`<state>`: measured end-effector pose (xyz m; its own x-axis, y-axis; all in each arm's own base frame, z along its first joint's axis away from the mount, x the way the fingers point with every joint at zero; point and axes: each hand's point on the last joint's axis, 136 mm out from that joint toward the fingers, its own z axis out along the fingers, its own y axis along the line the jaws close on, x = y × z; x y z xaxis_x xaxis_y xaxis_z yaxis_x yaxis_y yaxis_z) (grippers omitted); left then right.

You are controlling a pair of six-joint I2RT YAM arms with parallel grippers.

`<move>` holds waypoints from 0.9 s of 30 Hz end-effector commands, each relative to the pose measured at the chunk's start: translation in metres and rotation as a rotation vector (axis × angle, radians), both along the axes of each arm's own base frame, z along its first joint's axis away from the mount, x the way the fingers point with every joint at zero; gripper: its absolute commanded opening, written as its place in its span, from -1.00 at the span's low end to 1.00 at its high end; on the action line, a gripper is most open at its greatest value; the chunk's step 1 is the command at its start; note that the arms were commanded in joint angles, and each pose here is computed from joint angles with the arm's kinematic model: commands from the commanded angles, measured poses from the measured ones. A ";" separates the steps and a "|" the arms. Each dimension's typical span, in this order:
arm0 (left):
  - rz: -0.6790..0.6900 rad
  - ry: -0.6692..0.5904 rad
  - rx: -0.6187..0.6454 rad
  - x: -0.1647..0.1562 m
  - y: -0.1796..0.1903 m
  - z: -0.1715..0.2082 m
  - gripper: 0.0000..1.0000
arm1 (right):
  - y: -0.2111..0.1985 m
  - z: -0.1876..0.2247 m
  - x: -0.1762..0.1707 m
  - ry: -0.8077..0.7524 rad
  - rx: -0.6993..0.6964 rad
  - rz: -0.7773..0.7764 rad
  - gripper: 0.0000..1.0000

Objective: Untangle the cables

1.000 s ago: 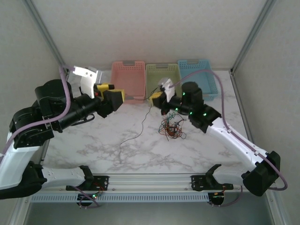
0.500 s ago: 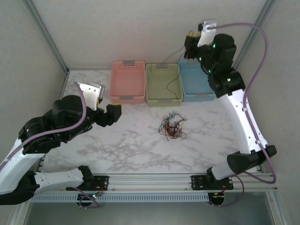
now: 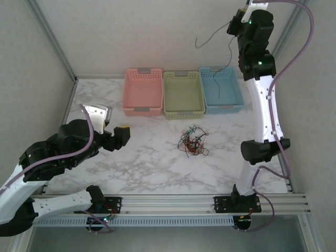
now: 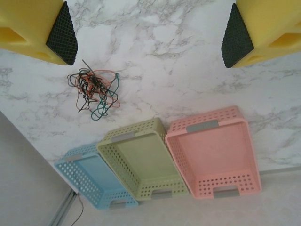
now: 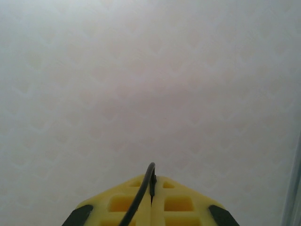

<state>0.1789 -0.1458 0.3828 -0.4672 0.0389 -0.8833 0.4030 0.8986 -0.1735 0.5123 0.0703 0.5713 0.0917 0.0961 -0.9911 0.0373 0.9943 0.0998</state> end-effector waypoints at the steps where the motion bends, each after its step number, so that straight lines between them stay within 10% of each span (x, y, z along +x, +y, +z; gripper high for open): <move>1: 0.045 0.007 0.014 0.003 0.007 -0.010 0.65 | -0.010 0.002 0.012 -0.017 -0.026 -0.058 -1.00; 11: 0.035 0.023 0.027 0.003 0.004 -0.024 0.65 | -0.038 -0.088 0.075 0.161 -0.039 -0.161 -1.00; 27: 0.063 0.045 0.019 -0.008 0.025 -0.042 0.66 | -0.061 -0.182 0.086 0.368 -0.051 -0.355 -1.00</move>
<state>0.1720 -0.1300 0.3453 -0.4988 0.0409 -0.8658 0.3705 0.9131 -0.1703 0.6011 0.0276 0.3863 -0.2722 0.0446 -0.9612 0.3121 0.9490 -0.0444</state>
